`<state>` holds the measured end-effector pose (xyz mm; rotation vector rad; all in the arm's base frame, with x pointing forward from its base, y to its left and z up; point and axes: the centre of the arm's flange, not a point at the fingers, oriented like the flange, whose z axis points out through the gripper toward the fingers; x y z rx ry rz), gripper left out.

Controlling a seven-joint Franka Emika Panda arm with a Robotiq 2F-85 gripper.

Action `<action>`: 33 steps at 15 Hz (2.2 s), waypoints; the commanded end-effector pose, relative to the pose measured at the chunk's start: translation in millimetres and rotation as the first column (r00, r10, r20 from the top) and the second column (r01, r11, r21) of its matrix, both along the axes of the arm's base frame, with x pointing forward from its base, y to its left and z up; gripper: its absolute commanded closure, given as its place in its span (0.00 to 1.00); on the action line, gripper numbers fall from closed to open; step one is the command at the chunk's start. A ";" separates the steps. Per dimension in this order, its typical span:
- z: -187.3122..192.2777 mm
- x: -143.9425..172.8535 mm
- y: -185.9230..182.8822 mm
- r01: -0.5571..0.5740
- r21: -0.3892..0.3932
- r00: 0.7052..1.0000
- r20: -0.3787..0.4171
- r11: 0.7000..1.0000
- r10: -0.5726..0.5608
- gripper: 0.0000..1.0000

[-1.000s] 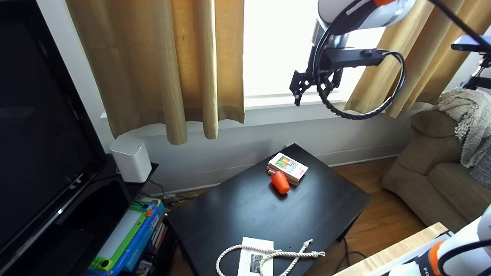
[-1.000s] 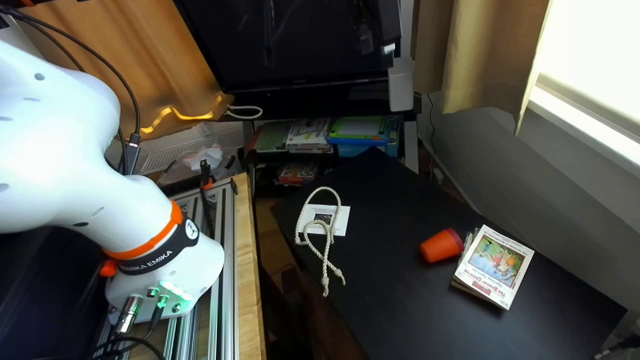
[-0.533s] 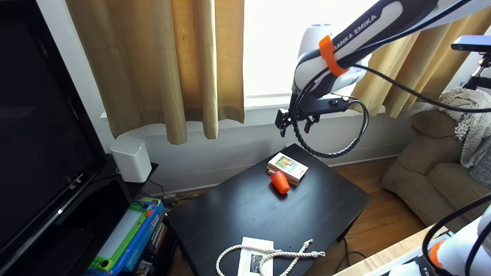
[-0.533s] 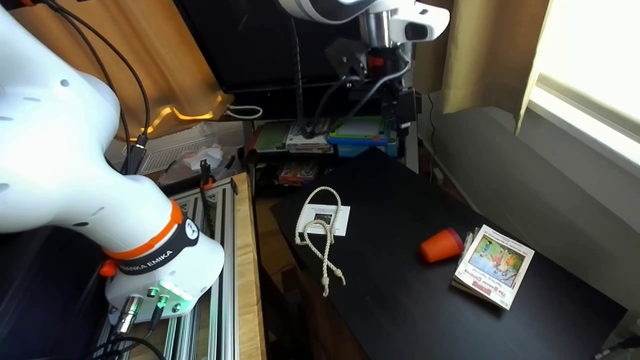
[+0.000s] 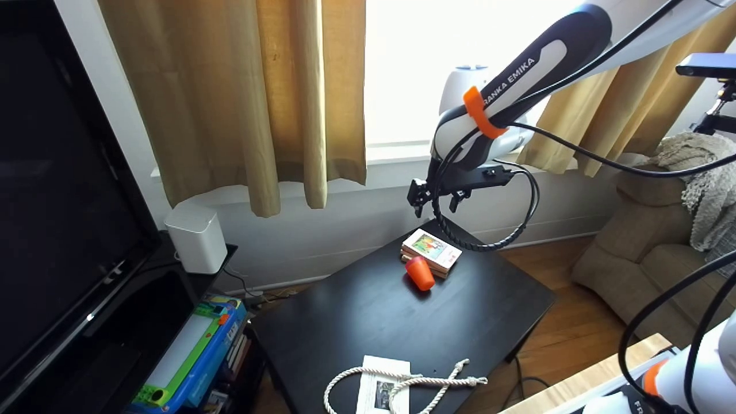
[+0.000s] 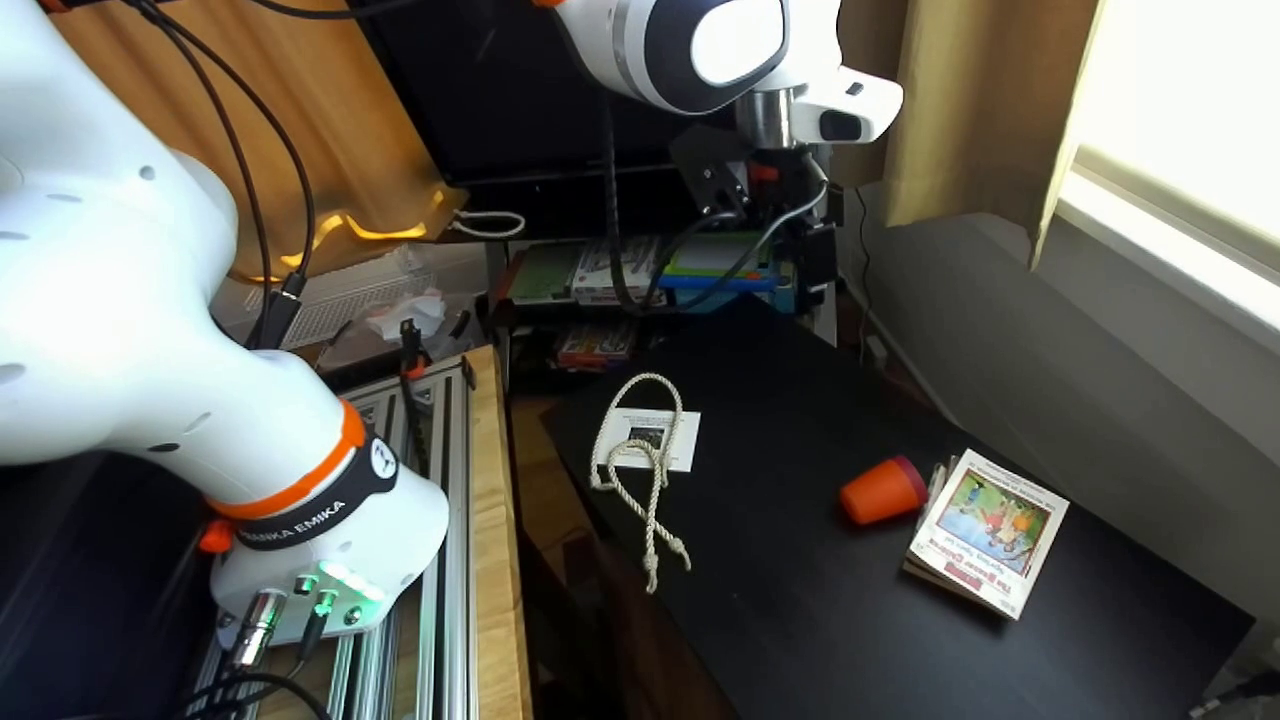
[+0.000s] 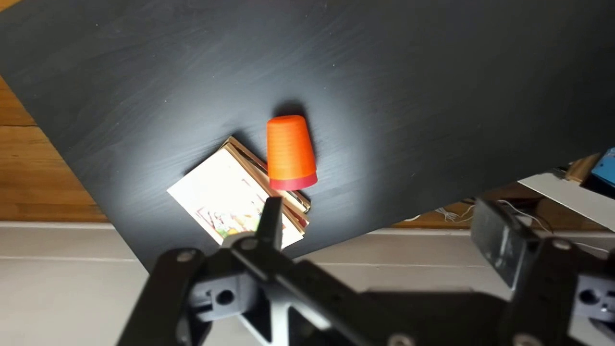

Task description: Put the cups upside down

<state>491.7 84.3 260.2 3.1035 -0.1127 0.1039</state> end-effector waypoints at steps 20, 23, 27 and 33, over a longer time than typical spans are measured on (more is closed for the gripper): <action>-198.4 17.1 -55.9 -0.027 0.007 0.994 -0.107 1.000 0.027 0.00; -221.3 21.0 -59.0 -0.023 0.025 0.992 -0.124 0.999 0.026 0.00; -254.3 45.6 -78.7 0.049 -0.098 0.995 -0.080 0.994 -0.057 0.00; -295.7 62.4 -80.5 0.074 -0.067 0.997 -0.034 0.995 -0.077 0.00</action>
